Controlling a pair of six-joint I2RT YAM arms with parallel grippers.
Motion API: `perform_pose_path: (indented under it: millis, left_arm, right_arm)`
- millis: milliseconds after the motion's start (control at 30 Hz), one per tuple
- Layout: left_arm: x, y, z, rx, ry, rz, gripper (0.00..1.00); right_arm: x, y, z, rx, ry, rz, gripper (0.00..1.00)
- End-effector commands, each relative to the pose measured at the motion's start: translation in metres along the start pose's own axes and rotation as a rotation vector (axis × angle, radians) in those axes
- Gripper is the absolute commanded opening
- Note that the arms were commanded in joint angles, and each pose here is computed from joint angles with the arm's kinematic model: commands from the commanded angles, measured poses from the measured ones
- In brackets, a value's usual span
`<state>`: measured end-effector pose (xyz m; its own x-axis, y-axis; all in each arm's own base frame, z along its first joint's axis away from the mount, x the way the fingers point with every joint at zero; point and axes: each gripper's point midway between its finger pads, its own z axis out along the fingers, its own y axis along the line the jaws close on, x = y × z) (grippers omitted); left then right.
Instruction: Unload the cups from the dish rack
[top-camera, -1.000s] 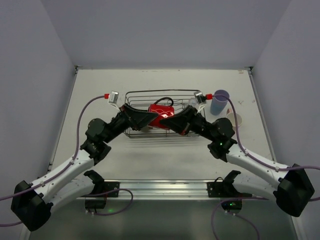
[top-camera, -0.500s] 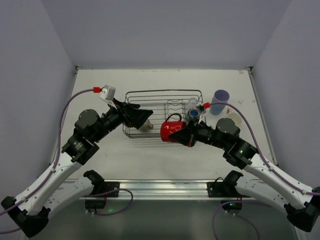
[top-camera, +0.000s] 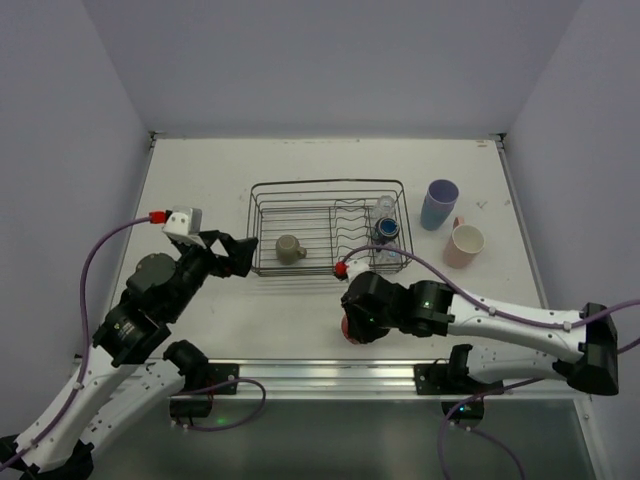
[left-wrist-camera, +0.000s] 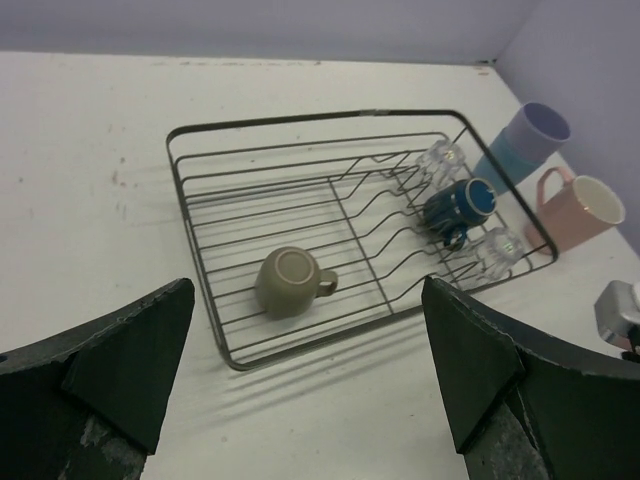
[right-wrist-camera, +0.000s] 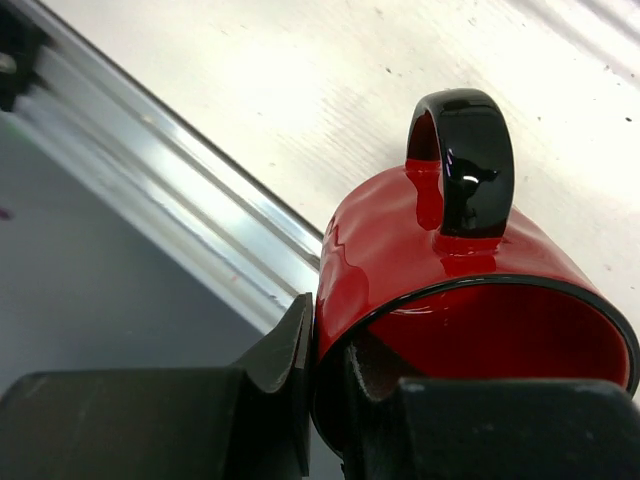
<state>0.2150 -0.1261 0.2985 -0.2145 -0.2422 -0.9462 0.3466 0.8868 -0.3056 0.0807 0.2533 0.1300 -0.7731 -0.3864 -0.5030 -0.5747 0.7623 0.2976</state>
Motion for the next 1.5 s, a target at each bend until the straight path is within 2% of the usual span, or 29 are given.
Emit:
perform_pose_path:
  millis: [0, 233, 567, 733, 833, 967, 1000, 1100, 1300, 1333, 1467]
  left_arm:
    - [0.018, 0.027, 0.0, -0.113, 0.031, 0.06, 1.0]
    - [0.022, 0.028, -0.001, -0.107, 0.027, 0.066, 1.0]
    - [0.007, 0.036, -0.012, -0.144, -0.04, 0.059, 1.0]
    - [0.008, 0.035, -0.012, -0.137, -0.039, 0.059, 1.0]
    - [0.011, 0.033, -0.01, -0.129, -0.026, 0.059, 1.0]
    - [0.017, 0.024, -0.005, -0.082, 0.003, 0.057, 1.0]
    - [0.019, 0.02, -0.003, -0.061, 0.014, 0.058, 1.0]
    - [0.02, 0.008, 0.006, -0.017, 0.062, 0.064, 0.99]
    - [0.049, -0.014, 0.042, 0.036, 0.272, 0.069, 0.91]
    - [0.059, -0.015, 0.051, 0.026, 0.316, 0.063, 0.91]
    - [0.07, -0.016, 0.073, -0.031, 0.369, 0.016, 0.91]
  right_arm:
    - [-0.023, 0.006, 0.001, 0.098, -0.061, -0.055, 0.0]
    - [-0.027, -0.002, 0.036, 0.243, -0.033, -0.119, 0.0]
    - [-0.023, -0.004, 0.076, 0.298, 0.008, -0.151, 0.01]
    - [-0.024, -0.002, 0.076, 0.297, 0.008, -0.149, 0.17]
    - [-0.024, 0.0, 0.074, 0.285, 0.005, -0.143, 0.33]
    - [-0.029, 0.008, 0.065, 0.245, -0.021, -0.126, 0.61]
    - [-0.029, 0.009, 0.065, 0.244, -0.02, -0.123, 0.63]
    - [-0.037, 0.016, 0.052, 0.204, -0.063, -0.108, 0.68]
    - [-0.056, 0.034, 0.007, 0.042, -0.205, -0.071, 0.66]
    - [-0.058, 0.035, 0.001, 0.02, -0.226, -0.068, 0.66]
    - [-0.062, 0.039, -0.029, -0.075, -0.314, -0.046, 0.65]
